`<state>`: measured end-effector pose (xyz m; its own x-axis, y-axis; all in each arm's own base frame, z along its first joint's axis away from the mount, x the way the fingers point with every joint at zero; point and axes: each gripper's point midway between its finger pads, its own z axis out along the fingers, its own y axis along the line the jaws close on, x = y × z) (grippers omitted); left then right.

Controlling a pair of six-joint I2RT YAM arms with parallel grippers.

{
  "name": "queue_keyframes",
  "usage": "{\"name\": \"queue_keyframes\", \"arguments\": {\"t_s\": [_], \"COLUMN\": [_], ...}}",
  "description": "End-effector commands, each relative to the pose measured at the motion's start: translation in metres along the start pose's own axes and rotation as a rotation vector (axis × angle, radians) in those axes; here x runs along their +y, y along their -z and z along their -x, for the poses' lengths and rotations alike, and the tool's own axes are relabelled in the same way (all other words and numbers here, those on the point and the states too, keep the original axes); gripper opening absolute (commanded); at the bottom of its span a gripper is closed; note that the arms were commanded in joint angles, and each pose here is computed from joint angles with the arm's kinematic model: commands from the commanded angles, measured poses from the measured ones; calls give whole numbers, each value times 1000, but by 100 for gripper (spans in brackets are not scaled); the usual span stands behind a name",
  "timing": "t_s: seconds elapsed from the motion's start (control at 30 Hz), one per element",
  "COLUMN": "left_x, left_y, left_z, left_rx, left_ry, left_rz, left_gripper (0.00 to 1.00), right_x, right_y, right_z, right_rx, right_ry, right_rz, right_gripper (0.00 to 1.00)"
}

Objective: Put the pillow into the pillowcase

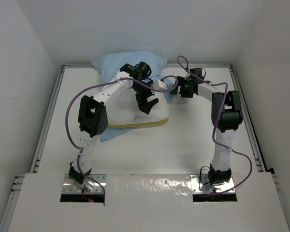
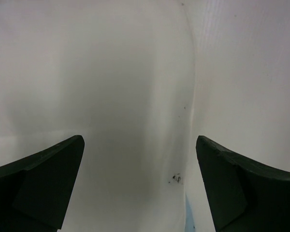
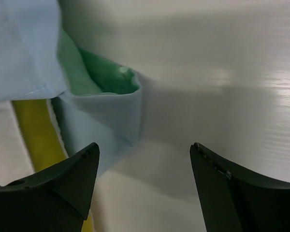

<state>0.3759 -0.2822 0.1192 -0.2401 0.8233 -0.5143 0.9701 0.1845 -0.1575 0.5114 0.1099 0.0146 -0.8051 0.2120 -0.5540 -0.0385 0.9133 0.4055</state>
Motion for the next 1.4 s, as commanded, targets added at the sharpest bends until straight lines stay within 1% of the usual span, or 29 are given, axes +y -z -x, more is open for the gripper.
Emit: {"name": "queue_keyframes", "arguments": {"t_s": [0.0, 0.07, 0.17, 0.3, 0.33, 0.37, 0.4, 0.43, 0.47, 0.53, 0.6, 0.63, 0.67, 0.7, 0.73, 0.8, 0.83, 0.87, 0.9, 0.97, 1.0, 1.07, 1.1, 1.17, 1.23, 1.27, 1.3, 1.33, 1.37], "left_x": [-11, -13, 4, 32, 37, 53, 59, 64, 70, 88, 107, 122, 133, 135, 144, 150, 154, 158, 160, 162, 164, 166, 166, 158, 137, 131, 130, 130, 130], "left_y": [-9, -30, -44, -61, -68, -78, -82, -86, -83, -66, -33, 5, 31, 69, 93, 130, 144, 148, 153, 155, 153, 145, 125, 89, 49, 26, 17, 11, 0], "left_z": [-20, -31, -52, -76, -82, -92, -98, -99, -101, -83, -64, -35, -27, -4, 12, 25, 34, 34, 36, 34, 31, 25, 9, -12, -41, -63, -70, -74, -80], "left_rx": [113, 175, 244, 305, 302, 277, 269, 259, 219, 114, -41, -165, -227, -306, -370, -421, -442, -432, -435, -419, -402, -323, -259, -155, -48, 19, 48, 59, 74], "left_ry": [-48, -52, -15, 51, 130, 178, 227, 298, 358, 447, 538, 522, 529, 508, 473, 448, 429, 413, 408, 387, 375, 282, 264, 174, 148, 163, 171, 216, 249], "left_rz": [-36, -38, 47, 198, 248, 310, 327, 308, 267, 283, 311, 387, 440, 517, 593, 711, 749, 774, 792, 811, 820, 848, 838, 745, 605, 556, 542, 535, 499], "left_gripper": [100, 100, 100, 100, 100, 97, 83, 61, 1, 0, 0, 0, 0, 0, 0, 0, 0, 0, 0, 0, 0, 0, 0, 0, 0, 0, 0, 15, 27], "right_x": [29, 36, 30, 27, 27, 26, 27, 26, 26, 39, 49, 62, 74, 81, 99, 121, 133, 149, 159, 174, 174, 177, 174, 174, 163, 161, 159, 158, 157], "right_y": [-3, -12, -30, -50, -52, -54, -55, -54, -51, -31, -18, -3, 7, 16, 35, 56, 65, 86, 97, 126, 136, 157, 163, 174, 171, 169, 166, 163, 158], "right_z": [27, 29, 21, 11, 11, 10, 9, 7, 5, 18, -4, -15, -24, -34, -52, -69, -93, -89, -107, -107, -120, -122, -129, -124, -123, -124, -126, -127, -129], "right_rx": [-102, -130, -126, -145, -146, -149, -145, -132, -127, -179, -141, -126, -99, -83, -60, -45, 1, -25, 19, 2, 39, 24, 48, 6, -19, -19, -13, -1, 8], "right_ry": [10, -22, -66, -131, -158, -165, -167, -166, -161, -116, -94, -67, -37, 18, 59, 131, 157, 193, 206, 235, 239, 300, 295, 286, 257, 235, 226, 198, 176], "right_rz": [115, 141, 95, 103, 106, 108, 111, 107, 105, 141, 198, 227, 266, 280, 307, 366, 389, 430, 475, 538, 567, 586, 588, 569, 522, 516, 514, 507, 505], "right_gripper": [73, 71, 69, 48, 36, 28, 19, 0, 0, 0, 0, 0, 0, 0, 0, 0, 0, 0, 0, 0, 0, 0, 0, 0, 0, 0, 0, 0, 0]}}
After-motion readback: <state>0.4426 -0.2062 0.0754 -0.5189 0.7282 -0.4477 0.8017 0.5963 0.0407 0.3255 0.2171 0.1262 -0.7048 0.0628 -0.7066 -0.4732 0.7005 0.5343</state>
